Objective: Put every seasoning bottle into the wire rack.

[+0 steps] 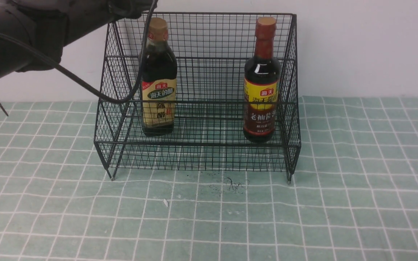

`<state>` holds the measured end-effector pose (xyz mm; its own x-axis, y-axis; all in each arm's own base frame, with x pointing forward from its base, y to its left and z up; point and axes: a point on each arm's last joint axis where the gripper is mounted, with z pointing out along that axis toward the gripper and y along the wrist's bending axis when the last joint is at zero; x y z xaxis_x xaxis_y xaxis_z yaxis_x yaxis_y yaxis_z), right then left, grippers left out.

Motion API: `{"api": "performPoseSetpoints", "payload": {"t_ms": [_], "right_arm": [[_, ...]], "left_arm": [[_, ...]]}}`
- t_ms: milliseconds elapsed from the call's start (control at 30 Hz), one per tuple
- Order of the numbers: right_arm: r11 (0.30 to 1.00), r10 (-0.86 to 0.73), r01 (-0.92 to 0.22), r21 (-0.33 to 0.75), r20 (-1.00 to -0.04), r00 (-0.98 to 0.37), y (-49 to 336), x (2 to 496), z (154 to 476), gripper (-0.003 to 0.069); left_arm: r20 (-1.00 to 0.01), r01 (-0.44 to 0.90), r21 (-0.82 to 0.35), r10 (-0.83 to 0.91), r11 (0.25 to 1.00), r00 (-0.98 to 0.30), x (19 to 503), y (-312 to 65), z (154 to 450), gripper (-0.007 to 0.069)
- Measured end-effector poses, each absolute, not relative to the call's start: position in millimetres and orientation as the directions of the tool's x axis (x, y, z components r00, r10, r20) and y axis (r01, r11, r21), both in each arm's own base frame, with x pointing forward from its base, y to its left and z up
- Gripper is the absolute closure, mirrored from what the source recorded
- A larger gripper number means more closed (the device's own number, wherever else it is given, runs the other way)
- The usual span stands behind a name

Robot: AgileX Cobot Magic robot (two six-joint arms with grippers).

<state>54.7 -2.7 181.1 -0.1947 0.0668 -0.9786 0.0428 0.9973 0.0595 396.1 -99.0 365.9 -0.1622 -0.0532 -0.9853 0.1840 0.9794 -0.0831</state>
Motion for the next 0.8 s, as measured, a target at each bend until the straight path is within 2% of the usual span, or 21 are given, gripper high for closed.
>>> {"api": "performPoseSetpoints", "payload": {"t_ms": [133,167,200,233,300,400,467,600,667,800], "right_arm": [[0.997,0.067,0.043,0.06,-0.979,-0.195,-3,55,181,0.0673],[0.997,0.067,0.043,0.06,-0.979,-0.195,-3,55,181,0.0673],[0.997,0.067,0.043,0.06,-0.979,-0.195,-3,55,181,0.0673],[0.997,0.067,0.043,0.06,-0.979,-0.195,-3,55,181,0.0673],[0.997,0.067,0.043,0.06,-0.979,-0.195,-3,55,181,0.0673],[0.997,0.067,0.043,0.06,-0.979,-0.195,-3,55,181,0.0673],[0.997,0.067,0.043,0.06,-0.979,-0.195,-3,55,181,0.0673],[0.997,0.067,0.043,0.06,-0.979,-0.195,-3,55,181,0.0673],[0.997,0.067,0.043,0.06,-0.979,-0.195,-3,55,181,0.0673],[0.997,0.067,0.043,0.06,-0.979,-0.195,-3,55,181,0.0673]], "left_arm": [[-0.986,0.271,-0.089,-0.046,0.959,-0.162,385,-104,377,0.0288],[-0.986,0.324,-0.091,-0.04,0.942,-0.161,378,-108,385,0.0351],[-0.986,0.337,-0.091,-0.037,0.937,-0.164,377,-109,385,0.0359],[-0.986,0.387,-0.09,-0.028,0.918,-0.163,370,-112,392,0.0442],[-0.986,0.445,-0.085,-0.012,0.892,-0.164,362,-113,398,0.0534],[-0.983,0.515,-0.07,0.028,0.854,-0.182,355,-110,400,0.0613],[-0.974,0.556,-0.086,0.049,0.827,-0.223,353,-104,397,0.0626],[-0.916,0.64,-0.176,0.113,0.748,-0.384,343,-94,384,0.0631],[-0.877,0.646,-0.185,0.172,0.741,-0.449,339,-88,376,0.0631],[-0.791,0.605,-0.198,0.239,0.771,-0.563,335,-79,364,0.0631]]}}
